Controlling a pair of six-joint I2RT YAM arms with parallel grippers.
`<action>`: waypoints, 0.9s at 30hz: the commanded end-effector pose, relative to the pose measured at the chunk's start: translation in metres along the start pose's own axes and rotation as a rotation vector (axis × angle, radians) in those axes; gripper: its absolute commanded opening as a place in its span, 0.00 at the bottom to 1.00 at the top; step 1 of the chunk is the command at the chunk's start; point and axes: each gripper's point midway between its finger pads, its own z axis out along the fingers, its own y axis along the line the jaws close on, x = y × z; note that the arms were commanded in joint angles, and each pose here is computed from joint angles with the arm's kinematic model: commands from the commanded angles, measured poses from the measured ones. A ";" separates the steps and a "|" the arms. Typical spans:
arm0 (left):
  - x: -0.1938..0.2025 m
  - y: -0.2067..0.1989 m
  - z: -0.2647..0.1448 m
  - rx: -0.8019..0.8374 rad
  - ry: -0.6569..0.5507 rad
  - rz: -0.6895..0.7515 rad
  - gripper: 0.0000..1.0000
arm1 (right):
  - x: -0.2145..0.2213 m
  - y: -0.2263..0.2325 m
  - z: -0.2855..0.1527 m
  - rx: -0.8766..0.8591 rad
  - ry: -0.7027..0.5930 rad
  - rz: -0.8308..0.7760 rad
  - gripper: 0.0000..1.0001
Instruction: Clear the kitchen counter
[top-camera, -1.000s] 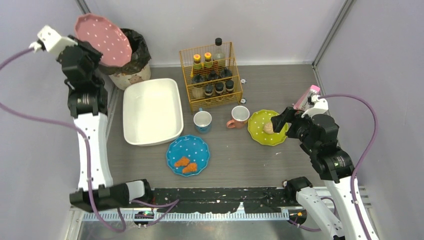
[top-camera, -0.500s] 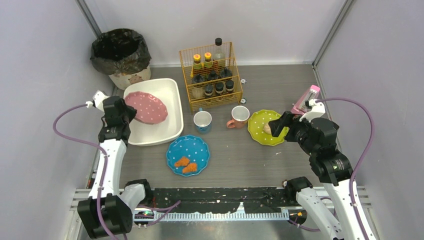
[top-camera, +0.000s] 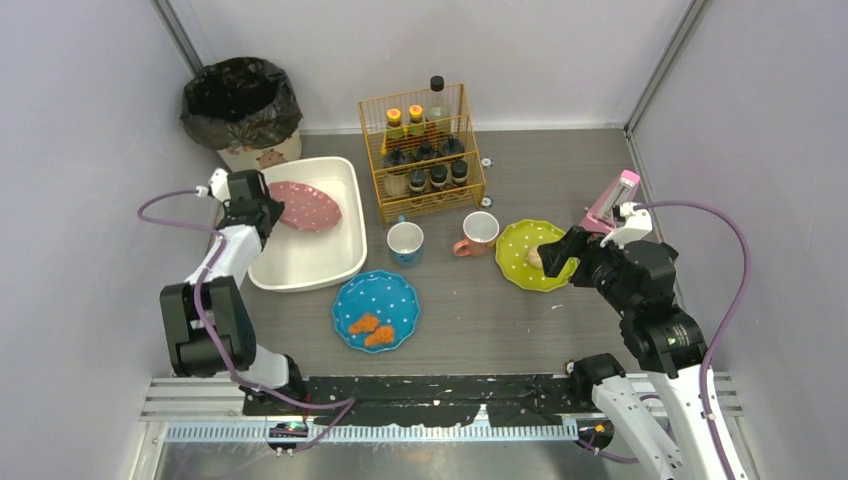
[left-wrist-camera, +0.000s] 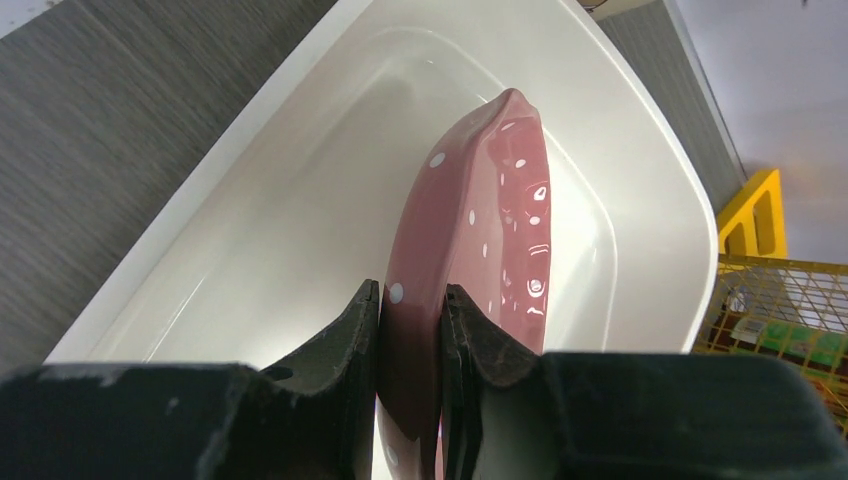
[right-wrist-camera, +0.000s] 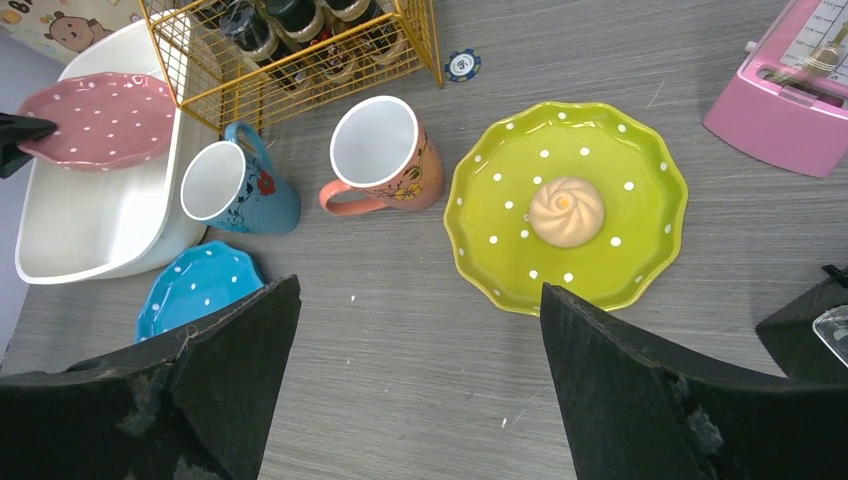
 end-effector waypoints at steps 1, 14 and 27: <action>-0.061 -0.069 0.005 0.199 -0.157 -0.095 0.00 | -0.002 0.003 0.002 -0.010 -0.004 0.018 0.95; 0.001 -0.050 0.063 0.114 0.067 -0.017 0.33 | 0.019 0.001 0.020 -0.008 0.100 0.031 0.95; 0.025 -0.039 0.055 0.056 0.198 0.128 0.86 | 0.049 0.022 0.031 -0.143 0.245 0.047 0.95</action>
